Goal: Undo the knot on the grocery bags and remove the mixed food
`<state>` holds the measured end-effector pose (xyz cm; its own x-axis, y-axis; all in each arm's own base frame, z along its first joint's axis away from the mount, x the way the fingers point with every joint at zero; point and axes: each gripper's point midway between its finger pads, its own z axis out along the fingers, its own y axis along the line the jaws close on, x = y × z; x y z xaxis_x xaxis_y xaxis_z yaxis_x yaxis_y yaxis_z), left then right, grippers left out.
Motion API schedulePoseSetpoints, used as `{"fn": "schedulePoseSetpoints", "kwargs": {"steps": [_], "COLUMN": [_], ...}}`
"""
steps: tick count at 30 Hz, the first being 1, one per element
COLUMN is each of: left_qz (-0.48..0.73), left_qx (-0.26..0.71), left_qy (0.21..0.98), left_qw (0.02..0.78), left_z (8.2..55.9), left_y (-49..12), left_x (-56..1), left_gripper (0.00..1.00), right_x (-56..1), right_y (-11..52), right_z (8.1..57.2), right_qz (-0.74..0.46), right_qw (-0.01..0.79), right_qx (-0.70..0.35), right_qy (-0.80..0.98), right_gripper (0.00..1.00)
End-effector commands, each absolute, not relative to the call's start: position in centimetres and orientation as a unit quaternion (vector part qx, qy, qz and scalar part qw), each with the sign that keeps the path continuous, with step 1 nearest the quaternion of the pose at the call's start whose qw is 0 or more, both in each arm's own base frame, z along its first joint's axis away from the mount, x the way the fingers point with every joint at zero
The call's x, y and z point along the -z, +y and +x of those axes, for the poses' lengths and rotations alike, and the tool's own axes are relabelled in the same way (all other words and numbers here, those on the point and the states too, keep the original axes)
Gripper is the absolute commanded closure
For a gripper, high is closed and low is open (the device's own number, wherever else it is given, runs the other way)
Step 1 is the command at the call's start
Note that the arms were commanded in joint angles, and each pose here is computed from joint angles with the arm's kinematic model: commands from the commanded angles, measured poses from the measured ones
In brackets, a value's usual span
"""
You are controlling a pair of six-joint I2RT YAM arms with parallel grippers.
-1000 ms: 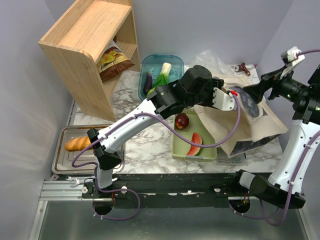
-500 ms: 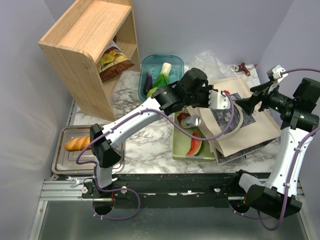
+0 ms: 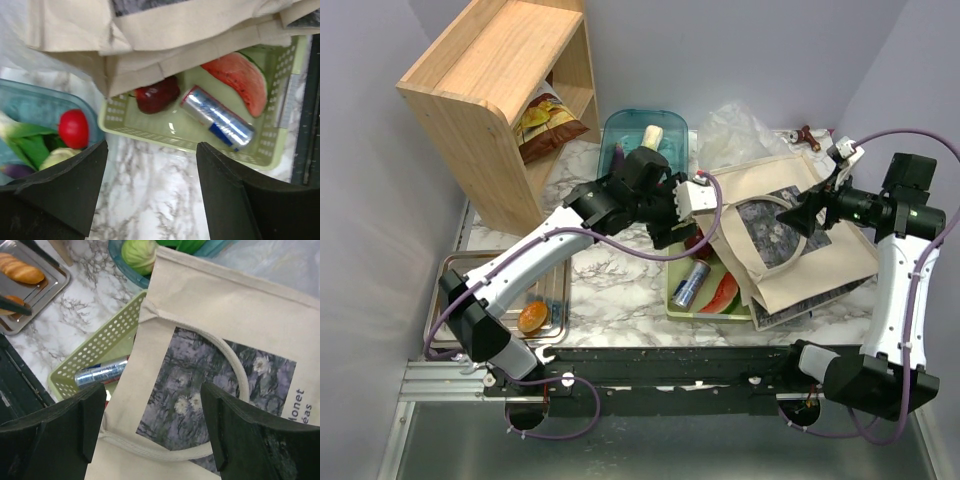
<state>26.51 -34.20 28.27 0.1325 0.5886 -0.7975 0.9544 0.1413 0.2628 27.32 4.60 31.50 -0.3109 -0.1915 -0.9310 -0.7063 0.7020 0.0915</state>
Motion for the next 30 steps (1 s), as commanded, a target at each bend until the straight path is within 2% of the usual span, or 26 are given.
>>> {"fn": "schedulePoseSetpoints", "kwargs": {"steps": [1,8,12,20,30], "left_qz": [0.575,0.516,0.456,0.421,0.393], "left_qx": [0.216,0.173,0.131,0.102,0.080], "left_qy": [0.711,0.812,0.857,0.881,0.905], "left_qw": [0.342,0.214,0.201,0.189,0.144], "left_z": [23.8,20.0,21.3,23.0,23.9], "left_y": [-34.9,-36.8,-37.5,-39.5,-40.1], "left_x": [-24.1,-16.1,-13.1,-9.1,-4.4], "left_gripper": [0.29,0.31,0.31,0.28,0.35], "right_x": [-29.4,-29.3,-29.6,-30.0,-30.0], "right_y": [3.9,2.2,1.6,1.5,1.6], "right_z": [27.4,29.1,29.6,29.4,28.5], "right_qz": [-0.233,-0.168,-0.136,-0.118,-0.126], "right_qw": [0.472,0.479,0.478,0.479,0.476], "right_qx": [-0.245,-0.215,-0.206,-0.205,-0.195], "right_qy": [0.814,0.834,0.843,0.845,0.848], "right_gripper": [0.18,0.18,0.18,0.17,0.17]}}
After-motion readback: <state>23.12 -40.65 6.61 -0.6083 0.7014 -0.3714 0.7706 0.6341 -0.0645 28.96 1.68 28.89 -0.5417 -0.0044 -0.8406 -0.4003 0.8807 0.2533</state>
